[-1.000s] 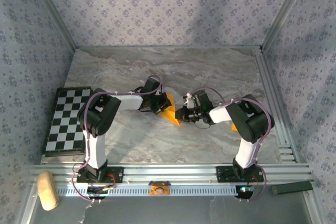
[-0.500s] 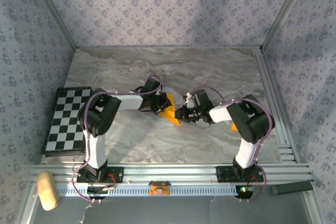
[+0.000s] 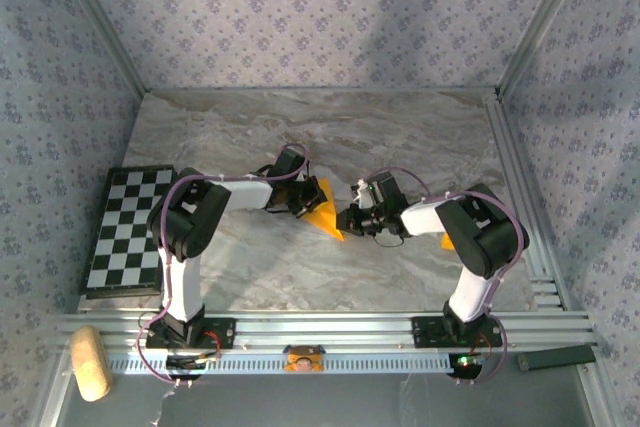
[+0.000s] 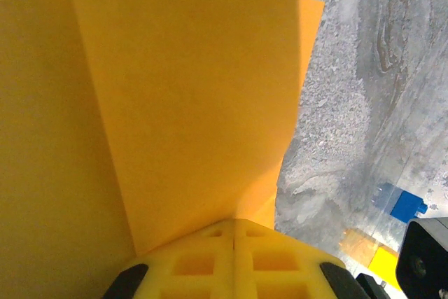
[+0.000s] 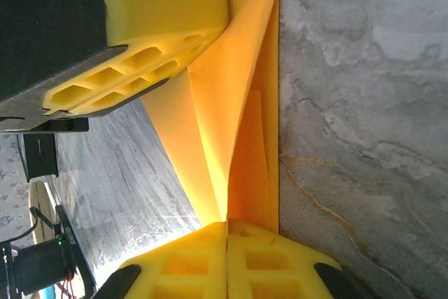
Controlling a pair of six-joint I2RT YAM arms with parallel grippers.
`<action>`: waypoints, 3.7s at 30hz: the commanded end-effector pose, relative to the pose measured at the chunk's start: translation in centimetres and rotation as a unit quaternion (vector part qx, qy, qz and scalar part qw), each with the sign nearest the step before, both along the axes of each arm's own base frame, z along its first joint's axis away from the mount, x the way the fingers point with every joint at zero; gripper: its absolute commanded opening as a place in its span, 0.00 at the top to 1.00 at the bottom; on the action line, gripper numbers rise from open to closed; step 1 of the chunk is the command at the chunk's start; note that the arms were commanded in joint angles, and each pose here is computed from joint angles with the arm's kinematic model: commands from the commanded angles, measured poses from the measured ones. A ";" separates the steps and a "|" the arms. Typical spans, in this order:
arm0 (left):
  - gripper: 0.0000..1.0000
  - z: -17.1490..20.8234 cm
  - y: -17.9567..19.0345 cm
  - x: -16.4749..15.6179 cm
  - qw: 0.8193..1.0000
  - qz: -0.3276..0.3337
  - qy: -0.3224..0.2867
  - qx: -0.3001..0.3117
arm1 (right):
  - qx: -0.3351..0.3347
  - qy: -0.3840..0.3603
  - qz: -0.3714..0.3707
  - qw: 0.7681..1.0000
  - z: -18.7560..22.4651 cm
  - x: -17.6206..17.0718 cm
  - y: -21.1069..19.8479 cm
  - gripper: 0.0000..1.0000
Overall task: Fold a paper plane with a square sheet of paper (pick it up from the middle)
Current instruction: Fourth fold the wing at the center of the table.
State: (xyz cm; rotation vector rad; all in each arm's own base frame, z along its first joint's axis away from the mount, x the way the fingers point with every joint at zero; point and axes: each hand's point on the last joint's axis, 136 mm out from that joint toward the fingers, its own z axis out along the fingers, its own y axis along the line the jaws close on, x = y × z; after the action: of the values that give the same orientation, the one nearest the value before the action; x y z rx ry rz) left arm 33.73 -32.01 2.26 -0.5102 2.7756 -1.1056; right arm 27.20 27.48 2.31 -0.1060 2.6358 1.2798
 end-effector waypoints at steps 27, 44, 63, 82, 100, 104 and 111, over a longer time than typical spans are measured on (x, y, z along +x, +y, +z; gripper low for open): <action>0.99 -3.2 1.9 -0.5 0.999 0.016 0.021 0.047 | -0.047 0.091 0.019 0.995 -2.6 -4.7 -2.5 0.90; 0.99 -3.1 1.8 -0.6 0.999 0.016 0.022 0.044 | -0.090 0.063 0.029 0.994 -2.7 -4.8 -3.5 0.87; 0.98 -3.2 1.7 -0.6 0.999 0.013 0.023 0.040 | -0.150 0.033 0.036 0.987 -2.9 -4.0 -3.8 0.90; 0.99 -3.3 1.8 -0.7 0.999 0.014 0.024 0.042 | -0.092 -0.017 0.005 0.996 1.8 -2.2 -3.3 0.83; 0.99 -3.5 1.8 -0.7 0.999 0.013 0.027 0.042 | -0.066 0.007 0.083 0.994 1.2 -1.2 2.0 0.99; 0.99 -3.5 1.8 -0.7 0.999 0.012 0.026 0.042 | -0.098 0.024 0.068 0.993 -0.7 -1.2 0.5 0.99; 0.99 -3.6 1.8 -0.7 0.999 0.013 0.027 0.043 | -0.081 0.044 0.052 0.994 -1.8 -2.0 -0.4 0.98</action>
State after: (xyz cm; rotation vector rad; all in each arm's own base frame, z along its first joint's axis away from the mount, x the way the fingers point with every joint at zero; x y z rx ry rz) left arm 34.04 -32.18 2.24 -0.5025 2.7589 -1.1233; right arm 26.18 28.16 2.03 -0.2765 2.7793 1.1464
